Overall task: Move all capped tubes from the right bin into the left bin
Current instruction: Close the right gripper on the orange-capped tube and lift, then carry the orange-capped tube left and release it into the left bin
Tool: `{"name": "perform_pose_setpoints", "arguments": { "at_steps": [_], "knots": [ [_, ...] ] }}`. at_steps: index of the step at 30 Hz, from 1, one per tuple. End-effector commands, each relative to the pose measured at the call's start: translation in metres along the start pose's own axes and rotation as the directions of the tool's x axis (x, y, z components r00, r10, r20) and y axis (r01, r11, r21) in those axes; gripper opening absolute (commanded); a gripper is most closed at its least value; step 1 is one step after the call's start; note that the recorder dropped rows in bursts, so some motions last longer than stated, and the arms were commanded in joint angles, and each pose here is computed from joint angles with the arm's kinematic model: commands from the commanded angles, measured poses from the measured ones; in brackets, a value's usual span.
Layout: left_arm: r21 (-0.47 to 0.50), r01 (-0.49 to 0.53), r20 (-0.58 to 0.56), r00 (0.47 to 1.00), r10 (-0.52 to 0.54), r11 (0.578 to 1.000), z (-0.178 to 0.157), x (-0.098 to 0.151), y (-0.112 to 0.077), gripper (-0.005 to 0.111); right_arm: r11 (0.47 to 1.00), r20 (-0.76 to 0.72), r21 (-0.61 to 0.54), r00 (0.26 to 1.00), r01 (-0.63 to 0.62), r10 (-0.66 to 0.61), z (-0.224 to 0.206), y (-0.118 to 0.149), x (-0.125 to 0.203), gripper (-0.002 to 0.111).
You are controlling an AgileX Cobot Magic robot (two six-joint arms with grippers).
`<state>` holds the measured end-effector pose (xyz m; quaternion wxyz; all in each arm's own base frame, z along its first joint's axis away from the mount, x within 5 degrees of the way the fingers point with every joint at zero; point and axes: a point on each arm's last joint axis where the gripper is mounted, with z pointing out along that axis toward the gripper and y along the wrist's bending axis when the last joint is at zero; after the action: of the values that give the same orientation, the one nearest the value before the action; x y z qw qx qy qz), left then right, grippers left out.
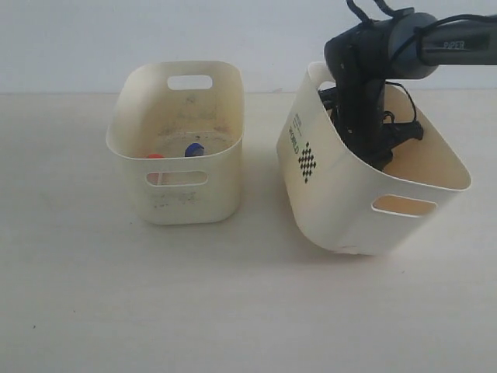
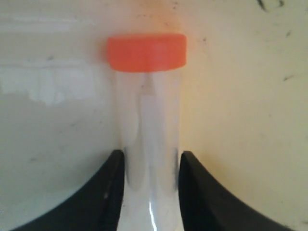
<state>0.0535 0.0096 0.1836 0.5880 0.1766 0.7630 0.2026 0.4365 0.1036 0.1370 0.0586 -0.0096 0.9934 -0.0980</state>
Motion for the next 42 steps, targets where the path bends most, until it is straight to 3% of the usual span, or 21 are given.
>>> {"name": "perform_pose_setpoints", "arguments": {
  "at_steps": [1,23,28,30,31,33,37,42],
  "knots": [
    [0.001,0.002,0.006,1.000,-0.002,1.000,0.000,-0.001,0.001,0.004,0.999,0.047,-0.025,0.998,-0.030,0.031,-0.022,-0.003,0.000,0.000],
    [0.001,0.002,0.006,1.000,-0.002,1.000,0.000,-0.001,0.001,0.004,0.993,0.310,-0.083,0.946,-0.078,0.100,-0.139,-0.035,0.011,0.000],
    [0.001,0.002,0.006,1.000,-0.002,1.000,0.000,-0.001,0.001,0.004,0.970,0.418,-0.230,0.893,-0.076,0.170,-0.188,-0.040,0.022,0.000],
    [0.001,0.002,0.006,1.000,-0.002,1.000,0.000,-0.001,0.001,0.004,0.933,0.447,-0.358,0.869,-0.043,0.211,-0.206,-0.035,0.026,0.000],
    [0.001,0.002,0.006,1.000,-0.002,1.000,0.000,-0.001,0.001,0.004,0.888,0.449,-0.459,0.861,-0.007,0.239,-0.216,-0.028,0.028,0.000],
    [0.001,0.002,0.006,1.000,-0.002,1.000,0.000,-0.001,0.001,0.004,0.828,0.455,-0.557,0.858,0.065,0.238,-0.225,-0.006,0.031,0.000],
    [0.001,0.002,0.006,1.000,-0.002,1.000,0.000,-0.001,0.001,0.004,0.786,0.532,-0.591,0.820,0.178,0.214,-0.228,0.049,0.033,0.000],
    [0.001,0.002,0.006,1.000,-0.002,1.000,0.000,-0.001,0.001,0.004,0.763,0.553,-0.606,0.809,0.226,0.200,-0.192,0.108,0.025,0.001]
  ]
}}
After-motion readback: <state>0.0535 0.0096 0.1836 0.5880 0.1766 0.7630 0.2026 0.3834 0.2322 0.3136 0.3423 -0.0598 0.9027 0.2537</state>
